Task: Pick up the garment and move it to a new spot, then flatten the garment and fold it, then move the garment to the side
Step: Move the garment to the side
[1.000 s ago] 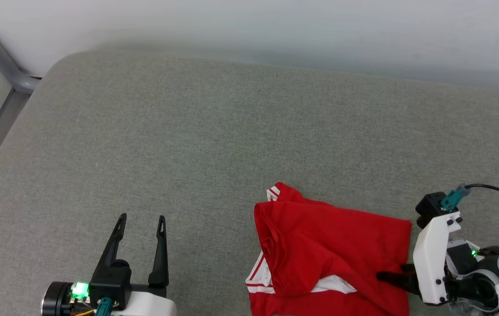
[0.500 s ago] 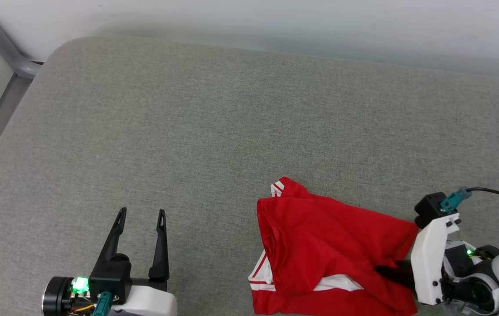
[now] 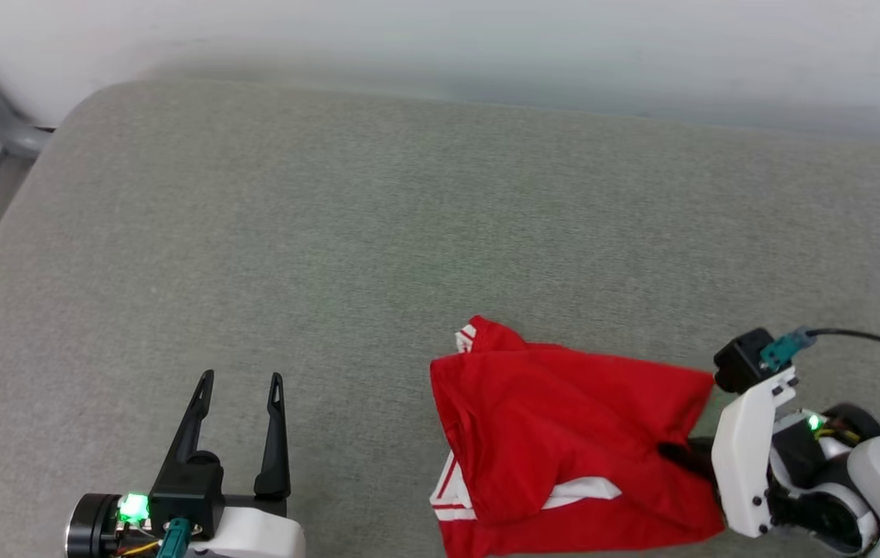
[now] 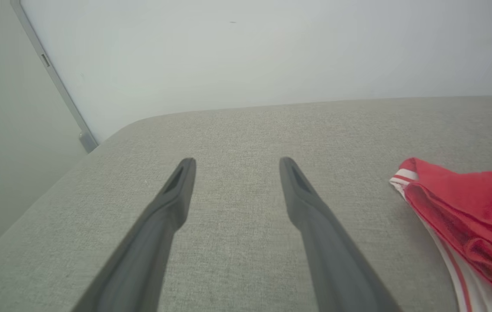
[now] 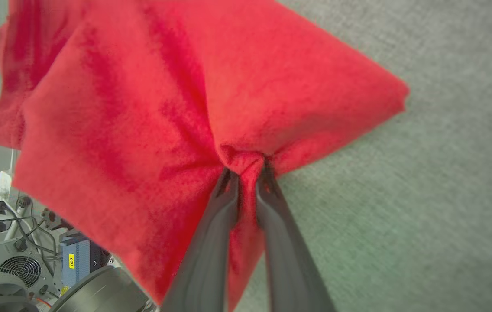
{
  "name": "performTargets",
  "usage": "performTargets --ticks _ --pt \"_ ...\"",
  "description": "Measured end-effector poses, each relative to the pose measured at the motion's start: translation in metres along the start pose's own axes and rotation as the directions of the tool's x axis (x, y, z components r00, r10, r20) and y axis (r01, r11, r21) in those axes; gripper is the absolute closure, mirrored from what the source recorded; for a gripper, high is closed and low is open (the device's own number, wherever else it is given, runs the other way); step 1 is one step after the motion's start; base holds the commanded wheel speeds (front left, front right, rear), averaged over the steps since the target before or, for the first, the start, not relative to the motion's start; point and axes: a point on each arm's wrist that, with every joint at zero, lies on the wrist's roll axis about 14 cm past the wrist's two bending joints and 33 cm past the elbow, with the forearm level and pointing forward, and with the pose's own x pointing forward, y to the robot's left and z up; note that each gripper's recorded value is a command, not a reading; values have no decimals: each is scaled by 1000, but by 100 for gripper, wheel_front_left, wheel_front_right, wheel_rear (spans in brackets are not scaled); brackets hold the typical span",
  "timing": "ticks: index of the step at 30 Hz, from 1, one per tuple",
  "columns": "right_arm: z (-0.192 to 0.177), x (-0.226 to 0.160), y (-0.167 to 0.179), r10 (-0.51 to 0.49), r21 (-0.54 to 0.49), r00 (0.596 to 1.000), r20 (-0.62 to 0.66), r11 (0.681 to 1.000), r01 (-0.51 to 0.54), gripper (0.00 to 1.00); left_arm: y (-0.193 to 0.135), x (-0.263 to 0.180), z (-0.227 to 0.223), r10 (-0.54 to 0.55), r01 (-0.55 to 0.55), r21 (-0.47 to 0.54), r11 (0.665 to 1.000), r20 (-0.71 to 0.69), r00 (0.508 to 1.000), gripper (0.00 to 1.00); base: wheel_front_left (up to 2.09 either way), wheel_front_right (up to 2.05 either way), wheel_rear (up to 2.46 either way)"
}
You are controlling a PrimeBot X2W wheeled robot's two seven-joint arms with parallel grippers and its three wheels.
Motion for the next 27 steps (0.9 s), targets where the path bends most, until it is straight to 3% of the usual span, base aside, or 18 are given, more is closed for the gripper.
performTargets --ticks 9,19,27 --pt "15 -41 -49 -170 -74 978 117 981 179 100 -28 14 0 -87 87 -15 996 11 996 0 0 0 0" --pt "1 -101 -112 -378 -8 905 194 922 387 100 -77 42 2 -230 231 -22 973 39 973 0 0 0 0" --pt "-7 -127 -142 -476 49 849 230 877 479 100 -106 53 2 -299 300 -25 953 53 953 0 0 0 0"
